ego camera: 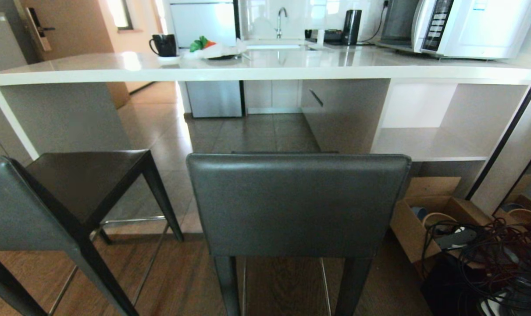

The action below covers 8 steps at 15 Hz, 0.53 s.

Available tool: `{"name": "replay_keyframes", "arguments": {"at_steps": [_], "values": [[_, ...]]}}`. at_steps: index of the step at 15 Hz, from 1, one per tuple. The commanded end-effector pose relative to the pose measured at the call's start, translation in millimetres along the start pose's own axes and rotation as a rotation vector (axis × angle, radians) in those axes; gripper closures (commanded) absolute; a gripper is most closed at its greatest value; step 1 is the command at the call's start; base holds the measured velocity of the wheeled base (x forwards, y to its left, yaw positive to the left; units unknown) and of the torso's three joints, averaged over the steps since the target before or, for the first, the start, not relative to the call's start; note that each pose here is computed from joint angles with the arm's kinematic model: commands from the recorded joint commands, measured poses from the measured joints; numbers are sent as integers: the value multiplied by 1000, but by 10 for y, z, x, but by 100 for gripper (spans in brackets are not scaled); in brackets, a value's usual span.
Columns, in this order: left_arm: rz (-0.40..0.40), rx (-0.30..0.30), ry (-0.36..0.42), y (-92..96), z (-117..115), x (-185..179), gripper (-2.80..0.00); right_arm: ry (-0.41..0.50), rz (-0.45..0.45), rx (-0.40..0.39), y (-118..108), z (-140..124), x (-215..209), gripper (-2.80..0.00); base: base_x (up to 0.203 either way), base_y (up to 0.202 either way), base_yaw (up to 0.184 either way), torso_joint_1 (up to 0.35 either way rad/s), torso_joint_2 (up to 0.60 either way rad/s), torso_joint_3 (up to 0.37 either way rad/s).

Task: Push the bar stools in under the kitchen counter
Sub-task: Push the gray chair back under the dining table

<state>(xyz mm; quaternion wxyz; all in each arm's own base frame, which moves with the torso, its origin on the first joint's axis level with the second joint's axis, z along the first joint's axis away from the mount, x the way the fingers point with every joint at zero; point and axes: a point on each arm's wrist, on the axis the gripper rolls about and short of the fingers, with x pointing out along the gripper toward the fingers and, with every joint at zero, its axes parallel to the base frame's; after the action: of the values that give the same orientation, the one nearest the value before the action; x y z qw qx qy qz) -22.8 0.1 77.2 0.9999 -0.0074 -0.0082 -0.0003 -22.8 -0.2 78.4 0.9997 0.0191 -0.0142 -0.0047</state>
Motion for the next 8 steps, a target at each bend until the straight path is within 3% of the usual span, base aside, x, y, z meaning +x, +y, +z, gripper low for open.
{"name": "replay_keyframes", "arguments": {"at_steps": [1, 6, 8], "values": [[0, -1, 3, 0, -4, 2, 0, 0, 0, 0, 0, 1, 1, 0, 0, 0, 0, 0, 0, 0], [0, -1, 1, 0, -4, 1, 0, -1, 1, 0, 0, 1, 0, 0, 0, 0, 0, 0, 0, 0], [0, -1, 3, 0, -3, 2, 0, -1, 1, 0, 0, 1, 0, 0, 3, 110, 1, 0, 4, 0]]}}
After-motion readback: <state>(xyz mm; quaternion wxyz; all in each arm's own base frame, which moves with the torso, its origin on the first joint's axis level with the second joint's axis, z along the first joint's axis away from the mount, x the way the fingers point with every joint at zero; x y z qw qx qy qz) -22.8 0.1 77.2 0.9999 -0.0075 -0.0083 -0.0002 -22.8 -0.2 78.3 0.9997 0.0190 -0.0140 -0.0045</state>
